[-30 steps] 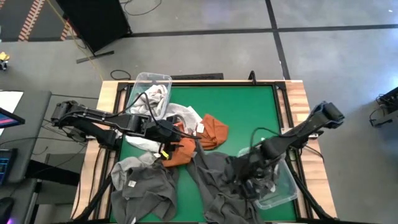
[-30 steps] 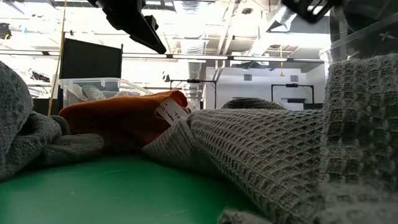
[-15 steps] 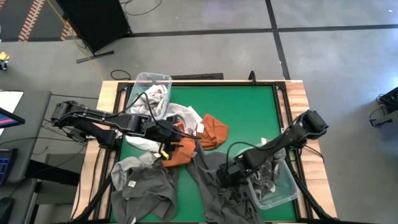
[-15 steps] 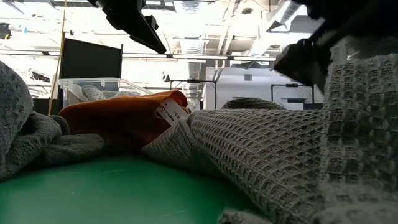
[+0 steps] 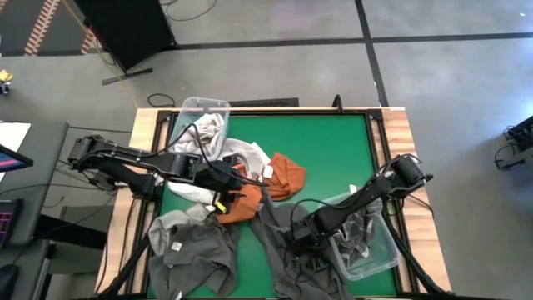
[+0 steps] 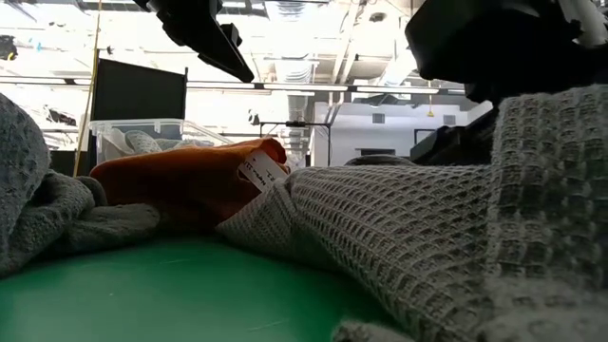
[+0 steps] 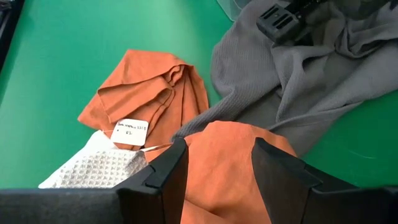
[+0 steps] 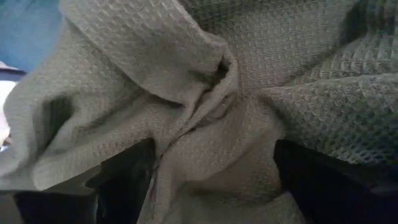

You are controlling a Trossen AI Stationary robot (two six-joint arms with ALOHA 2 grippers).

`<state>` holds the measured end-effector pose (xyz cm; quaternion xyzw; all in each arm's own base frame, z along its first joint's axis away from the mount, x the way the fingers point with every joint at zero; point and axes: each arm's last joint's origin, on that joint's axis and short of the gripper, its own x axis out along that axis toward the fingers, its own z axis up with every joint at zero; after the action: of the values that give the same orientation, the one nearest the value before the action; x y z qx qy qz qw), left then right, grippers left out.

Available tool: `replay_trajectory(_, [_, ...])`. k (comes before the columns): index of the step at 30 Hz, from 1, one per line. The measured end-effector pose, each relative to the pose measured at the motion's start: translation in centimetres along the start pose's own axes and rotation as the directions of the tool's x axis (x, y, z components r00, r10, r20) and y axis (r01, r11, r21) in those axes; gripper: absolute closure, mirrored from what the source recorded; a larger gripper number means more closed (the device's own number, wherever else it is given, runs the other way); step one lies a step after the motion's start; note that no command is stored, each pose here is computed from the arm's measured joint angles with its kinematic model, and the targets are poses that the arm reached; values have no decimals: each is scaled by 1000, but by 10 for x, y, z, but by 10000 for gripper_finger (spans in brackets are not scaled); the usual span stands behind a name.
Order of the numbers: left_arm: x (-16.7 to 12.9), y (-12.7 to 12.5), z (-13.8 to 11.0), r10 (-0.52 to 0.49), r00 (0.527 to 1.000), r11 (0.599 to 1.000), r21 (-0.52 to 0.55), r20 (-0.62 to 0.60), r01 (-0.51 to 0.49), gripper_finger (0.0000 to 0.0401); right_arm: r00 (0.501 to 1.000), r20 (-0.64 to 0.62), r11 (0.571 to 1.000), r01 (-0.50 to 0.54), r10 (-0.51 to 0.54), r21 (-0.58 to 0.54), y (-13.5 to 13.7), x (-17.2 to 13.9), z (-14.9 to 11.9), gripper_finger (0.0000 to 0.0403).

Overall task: Sort towels by color in basket
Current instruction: Put the right gray towel into the bottom transparent bin

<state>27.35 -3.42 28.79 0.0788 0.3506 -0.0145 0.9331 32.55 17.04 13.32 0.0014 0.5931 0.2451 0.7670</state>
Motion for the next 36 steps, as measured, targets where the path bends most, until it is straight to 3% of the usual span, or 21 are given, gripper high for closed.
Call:
replay_trajectory(5, [0,0,0,0,1000,1000,0,0,0,234,993,16,993,116,-117,13,-7,-3,0,49])
replay_trajectory(11, [0,0,0,0,1000,1000,0,0,0,234,971,28,971,236,-237,46,-20,-6,1,129])
replay_trajectory(15, [0,0,0,0,1000,1000,0,0,0,234,961,27,960,271,-274,73,-31,-8,2,210])
replay_trajectory(21, [0,0,0,0,1000,1000,0,0,0,234,956,15,951,289,-292,111,-47,-13,1,371])
replay_trajectory(29, [0,0,0,0,1000,1000,0,0,0,234,958,-46,950,286,-283,123,-53,-28,11,374])
replay_trajectory(36, [0,0,0,0,1000,1000,0,0,0,234,929,-40,926,369,-367,77,-38,-76,47,374])
